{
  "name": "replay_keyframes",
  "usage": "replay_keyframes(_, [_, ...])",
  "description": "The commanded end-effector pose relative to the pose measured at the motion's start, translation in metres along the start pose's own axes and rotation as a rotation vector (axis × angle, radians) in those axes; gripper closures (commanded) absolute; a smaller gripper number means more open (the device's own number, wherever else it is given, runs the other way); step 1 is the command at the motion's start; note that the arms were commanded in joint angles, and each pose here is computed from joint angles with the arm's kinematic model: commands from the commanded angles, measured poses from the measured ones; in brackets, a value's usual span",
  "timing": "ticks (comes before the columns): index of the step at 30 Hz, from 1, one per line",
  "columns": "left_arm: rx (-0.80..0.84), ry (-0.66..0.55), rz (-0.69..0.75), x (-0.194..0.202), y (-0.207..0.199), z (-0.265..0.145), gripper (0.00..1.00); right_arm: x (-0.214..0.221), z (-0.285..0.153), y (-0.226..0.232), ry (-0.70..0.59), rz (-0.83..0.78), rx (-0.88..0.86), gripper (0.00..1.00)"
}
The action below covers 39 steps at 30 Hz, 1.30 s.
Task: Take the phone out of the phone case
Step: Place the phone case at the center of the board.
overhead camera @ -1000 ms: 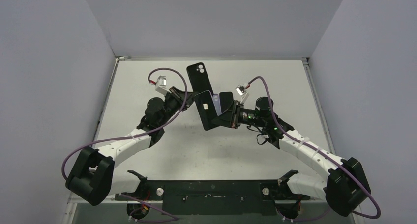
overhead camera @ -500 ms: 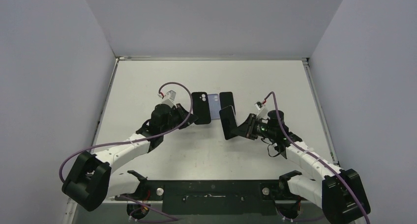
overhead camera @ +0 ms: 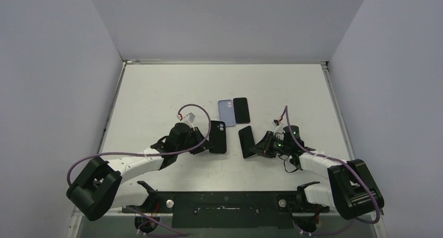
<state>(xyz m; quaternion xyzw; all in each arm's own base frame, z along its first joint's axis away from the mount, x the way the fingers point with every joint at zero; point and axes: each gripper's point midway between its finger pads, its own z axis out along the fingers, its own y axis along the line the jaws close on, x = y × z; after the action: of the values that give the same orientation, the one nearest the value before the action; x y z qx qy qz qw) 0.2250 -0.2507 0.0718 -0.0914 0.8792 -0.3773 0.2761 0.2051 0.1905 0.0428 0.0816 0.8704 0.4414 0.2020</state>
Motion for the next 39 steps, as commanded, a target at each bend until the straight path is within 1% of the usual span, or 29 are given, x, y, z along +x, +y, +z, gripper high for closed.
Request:
replay_keyframes(1, [0.064, -0.005, -0.019, 0.001, -0.015, 0.006, 1.0, -0.023, 0.007, 0.021, -0.07, -0.071, -0.107, 1.0])
replay_keyframes(3, [0.058, 0.01, -0.033, 0.005, -0.013, 0.01, 1.0, -0.025, 0.011, 0.018, -0.069, -0.059, -0.102, 0.99])
replay_keyframes(5, [0.057, 0.023, -0.046, 0.009, -0.014, 0.014, 1.0, -0.026, 0.014, 0.017, -0.07, -0.042, -0.103, 0.97])
replay_keyframes(11, [0.069, 0.043, -0.085, 0.021, -0.016, 0.023, 1.0, -0.026, 0.022, 0.005, -0.058, 0.014, -0.068, 0.85])
replay_keyframes(15, [0.067, 0.06, -0.081, 0.026, -0.019, 0.03, 1.0, -0.024, 0.025, -0.004, -0.048, 0.032, -0.026, 0.7])
replay_keyframes(21, [0.068, 0.058, -0.107, 0.026, -0.021, 0.041, 1.0, -0.023, 0.028, -0.019, -0.02, 0.024, 0.058, 0.5])
replay_keyframes(27, [0.075, 0.072, -0.113, 0.029, -0.026, 0.053, 1.0, -0.021, 0.02, -0.033, -0.007, -0.013, 0.162, 0.32])
replay_keyframes(31, [0.067, 0.083, -0.126, 0.033, -0.024, 0.059, 0.99, -0.017, 0.014, -0.041, 0.009, -0.036, 0.213, 0.28])
replay_keyframes(39, [0.045, 0.092, -0.158, 0.039, -0.022, 0.065, 0.9, -0.01, 0.007, -0.045, 0.033, -0.051, 0.252, 0.27])
